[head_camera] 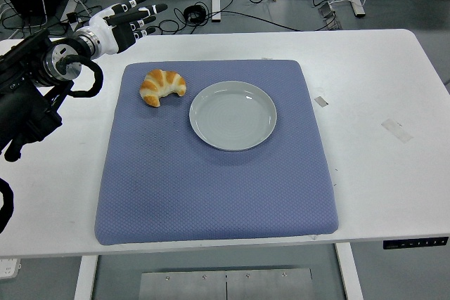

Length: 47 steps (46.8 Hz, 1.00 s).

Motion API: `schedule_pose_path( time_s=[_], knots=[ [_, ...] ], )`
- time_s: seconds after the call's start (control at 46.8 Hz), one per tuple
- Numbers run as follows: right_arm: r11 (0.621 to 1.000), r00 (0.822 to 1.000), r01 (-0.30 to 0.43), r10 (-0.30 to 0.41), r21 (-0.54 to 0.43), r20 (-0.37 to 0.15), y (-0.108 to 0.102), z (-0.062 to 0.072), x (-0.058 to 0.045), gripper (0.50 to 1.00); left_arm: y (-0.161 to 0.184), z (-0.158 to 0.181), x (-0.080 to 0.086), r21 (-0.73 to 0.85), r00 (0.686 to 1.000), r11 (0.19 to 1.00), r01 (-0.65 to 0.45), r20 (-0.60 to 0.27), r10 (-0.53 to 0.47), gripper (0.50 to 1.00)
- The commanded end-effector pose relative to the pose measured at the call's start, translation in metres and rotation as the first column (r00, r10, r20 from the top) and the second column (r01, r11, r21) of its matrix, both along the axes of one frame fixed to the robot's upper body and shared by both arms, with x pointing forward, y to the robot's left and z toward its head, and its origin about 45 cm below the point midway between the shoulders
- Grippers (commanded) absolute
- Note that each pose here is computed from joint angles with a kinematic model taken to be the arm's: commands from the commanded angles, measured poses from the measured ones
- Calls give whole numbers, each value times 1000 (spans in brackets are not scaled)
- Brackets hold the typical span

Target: Place the bread on the table

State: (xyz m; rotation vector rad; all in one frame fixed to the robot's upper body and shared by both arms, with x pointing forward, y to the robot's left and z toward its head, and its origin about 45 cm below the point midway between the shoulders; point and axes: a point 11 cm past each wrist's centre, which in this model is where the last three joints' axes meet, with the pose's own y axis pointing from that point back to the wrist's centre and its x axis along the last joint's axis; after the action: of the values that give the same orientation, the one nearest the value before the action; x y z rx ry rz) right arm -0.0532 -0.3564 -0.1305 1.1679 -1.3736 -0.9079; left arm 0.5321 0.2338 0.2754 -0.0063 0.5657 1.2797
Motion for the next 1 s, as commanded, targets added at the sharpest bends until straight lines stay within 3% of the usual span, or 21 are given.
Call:
schedule_pose_path(
  time_s=[0.0, 0.214, 0.385, 0.812, 0.983],
  knots=[
    [1000, 1000, 0, 0, 0, 1, 0, 0, 0, 1000, 1, 6, 2, -48, 1000, 999, -9, 16, 9, 981],
    [1000, 1000, 0, 0, 0, 1, 0, 0, 0, 1000, -6, 14, 5, -157, 999, 987, -31, 32, 37, 981],
    [1000, 1000, 2, -2, 9, 1, 3, -1, 0, 1000, -1, 22, 8, -168, 990, 983, -67, 115, 87, 981],
    [1000, 1000, 2, -2, 8, 1, 3, 0, -1, 1000, 9, 13, 7, -171, 988, 981, -92, 105, 111, 981],
    [1000, 1000, 0, 0, 9, 8, 3, -1, 4, 1000, 10, 13, 7, -170, 988, 981, -95, 103, 113, 981]
  ],
)
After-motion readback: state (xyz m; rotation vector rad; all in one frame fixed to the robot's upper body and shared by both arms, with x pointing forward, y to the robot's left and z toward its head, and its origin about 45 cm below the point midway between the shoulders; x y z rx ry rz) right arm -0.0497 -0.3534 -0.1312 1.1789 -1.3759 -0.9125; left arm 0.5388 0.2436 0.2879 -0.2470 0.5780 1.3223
